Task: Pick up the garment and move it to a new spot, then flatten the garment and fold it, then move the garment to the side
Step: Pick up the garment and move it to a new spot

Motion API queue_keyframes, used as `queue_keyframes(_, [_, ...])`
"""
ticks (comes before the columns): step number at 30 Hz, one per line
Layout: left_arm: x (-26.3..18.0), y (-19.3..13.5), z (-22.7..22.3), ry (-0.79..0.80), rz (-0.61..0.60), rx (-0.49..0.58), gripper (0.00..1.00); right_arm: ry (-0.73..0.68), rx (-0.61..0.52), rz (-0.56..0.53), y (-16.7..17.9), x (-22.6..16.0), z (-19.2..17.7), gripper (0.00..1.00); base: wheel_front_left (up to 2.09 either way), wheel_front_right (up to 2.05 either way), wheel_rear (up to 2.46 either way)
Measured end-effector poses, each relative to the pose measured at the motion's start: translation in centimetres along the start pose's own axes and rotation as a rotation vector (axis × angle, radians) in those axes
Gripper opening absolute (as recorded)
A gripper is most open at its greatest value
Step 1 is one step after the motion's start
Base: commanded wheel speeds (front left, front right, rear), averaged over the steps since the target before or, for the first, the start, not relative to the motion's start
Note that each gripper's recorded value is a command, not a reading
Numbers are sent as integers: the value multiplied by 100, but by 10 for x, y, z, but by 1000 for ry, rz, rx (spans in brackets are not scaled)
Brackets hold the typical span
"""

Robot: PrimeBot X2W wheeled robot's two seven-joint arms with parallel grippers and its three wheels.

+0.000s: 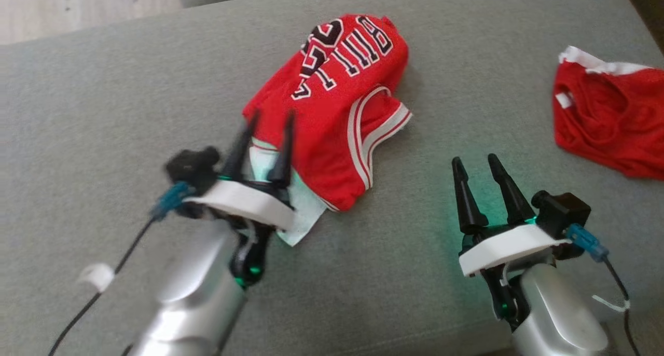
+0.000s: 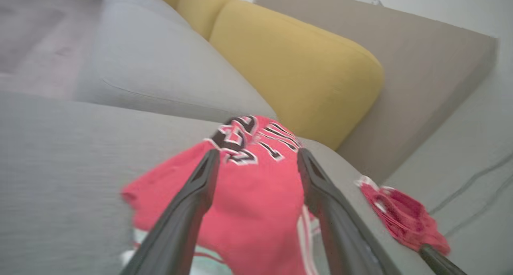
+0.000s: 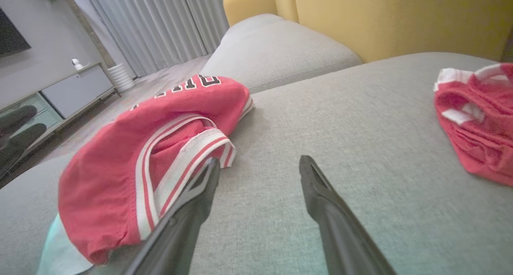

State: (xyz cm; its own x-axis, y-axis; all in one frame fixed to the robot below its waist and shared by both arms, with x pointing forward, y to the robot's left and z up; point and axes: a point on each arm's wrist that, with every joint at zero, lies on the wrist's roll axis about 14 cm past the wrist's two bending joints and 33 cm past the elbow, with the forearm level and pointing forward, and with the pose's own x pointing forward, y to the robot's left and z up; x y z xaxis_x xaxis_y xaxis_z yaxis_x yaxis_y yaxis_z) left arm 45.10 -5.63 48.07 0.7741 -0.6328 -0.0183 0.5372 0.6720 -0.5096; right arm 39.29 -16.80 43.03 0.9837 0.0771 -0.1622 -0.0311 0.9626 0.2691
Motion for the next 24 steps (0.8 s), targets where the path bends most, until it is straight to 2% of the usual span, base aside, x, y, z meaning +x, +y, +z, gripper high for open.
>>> queue_keyframes(5, [-30, 51, 34, -120, 183, 76, 100, -3, -19, 52, 16, 8, 1, 100, 0, 0, 0])
queue_keyframes(13, [-137, 119, 13, -108, 495, 123, 100, -2, -39, 146, 49, 22, 1, 100, 0, 0, 0])
queue_keyframes(18, [-182, 131, 20, -136, 594, 164, 100, -6, -44, 182, 62, 19, 2, 100, 0, 0, 0])
queue_keyframes(24, [-229, 129, 2, -125, 675, 146, 100, 36, -43, 184, 64, 0, -14, 100, 0, 0, 0])
